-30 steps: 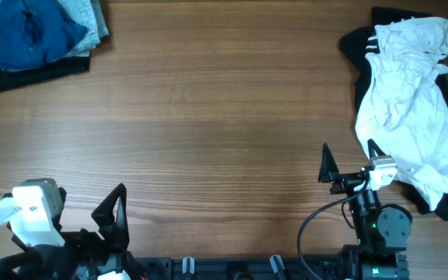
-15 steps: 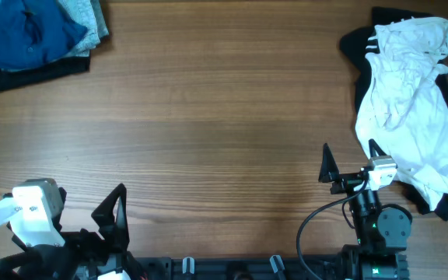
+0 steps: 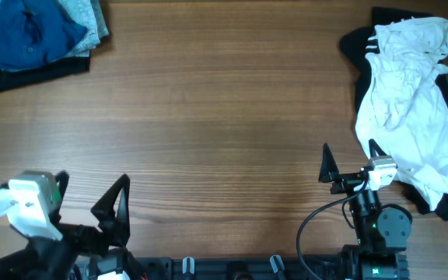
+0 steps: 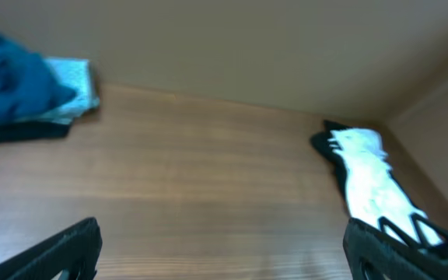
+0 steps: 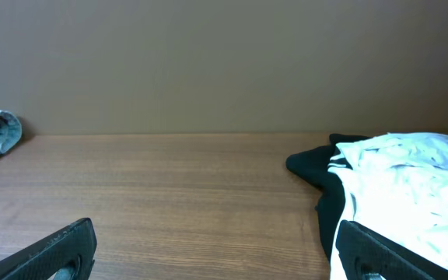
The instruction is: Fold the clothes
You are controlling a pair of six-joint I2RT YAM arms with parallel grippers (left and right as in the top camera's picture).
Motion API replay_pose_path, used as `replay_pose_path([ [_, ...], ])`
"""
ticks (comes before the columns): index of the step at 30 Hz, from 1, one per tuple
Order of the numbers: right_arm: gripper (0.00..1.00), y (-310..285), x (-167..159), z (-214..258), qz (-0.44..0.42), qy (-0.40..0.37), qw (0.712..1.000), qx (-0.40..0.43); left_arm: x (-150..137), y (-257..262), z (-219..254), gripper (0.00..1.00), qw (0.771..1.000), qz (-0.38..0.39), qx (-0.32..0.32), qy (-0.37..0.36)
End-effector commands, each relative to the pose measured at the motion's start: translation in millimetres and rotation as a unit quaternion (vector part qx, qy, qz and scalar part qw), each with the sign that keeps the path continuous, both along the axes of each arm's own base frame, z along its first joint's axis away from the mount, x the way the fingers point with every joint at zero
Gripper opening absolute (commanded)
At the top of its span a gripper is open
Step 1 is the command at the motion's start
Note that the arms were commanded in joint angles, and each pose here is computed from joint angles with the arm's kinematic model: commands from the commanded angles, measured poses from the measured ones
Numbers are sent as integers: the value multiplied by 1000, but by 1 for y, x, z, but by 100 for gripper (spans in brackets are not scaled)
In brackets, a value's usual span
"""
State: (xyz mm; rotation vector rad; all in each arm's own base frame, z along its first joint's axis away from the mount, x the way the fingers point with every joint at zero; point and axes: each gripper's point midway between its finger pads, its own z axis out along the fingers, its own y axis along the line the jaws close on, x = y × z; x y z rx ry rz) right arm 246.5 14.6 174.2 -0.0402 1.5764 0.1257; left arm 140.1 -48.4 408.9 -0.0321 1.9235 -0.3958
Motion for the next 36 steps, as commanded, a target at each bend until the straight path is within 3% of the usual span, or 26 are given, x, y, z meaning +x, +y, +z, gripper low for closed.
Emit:
replay_pose_path([
  [1,100,-1,-1,3,-5,-8,1000,-7,19,-14,-15,100,998,-59,-9,-36],
  [7,100,-1,-1,3,-5,-8,1000,-7,74,-16,-86,100,985,-76,0,-152],
  [8,100,-1,-1,3,-5,-8,1000,-7,86,-12,-105,100,980,-60,0,-189],
  [13,100,-1,-1,3,-5,-8,1000,-7,103,5,-163,100,970,13,-38,-241],
  [22,100,-1,-1,3,-5,-8,1000,-7,100,23,-189,100,969,72,-32,-235],
  [30,100,-1,-1,3,-5,-8,1000,-7,105,25,-218,100,977,77,-23,-198],
  [36,100,-1,-1,3,-5,-8,1000,-7,102,7,-240,100,983,10,59,-173],
])
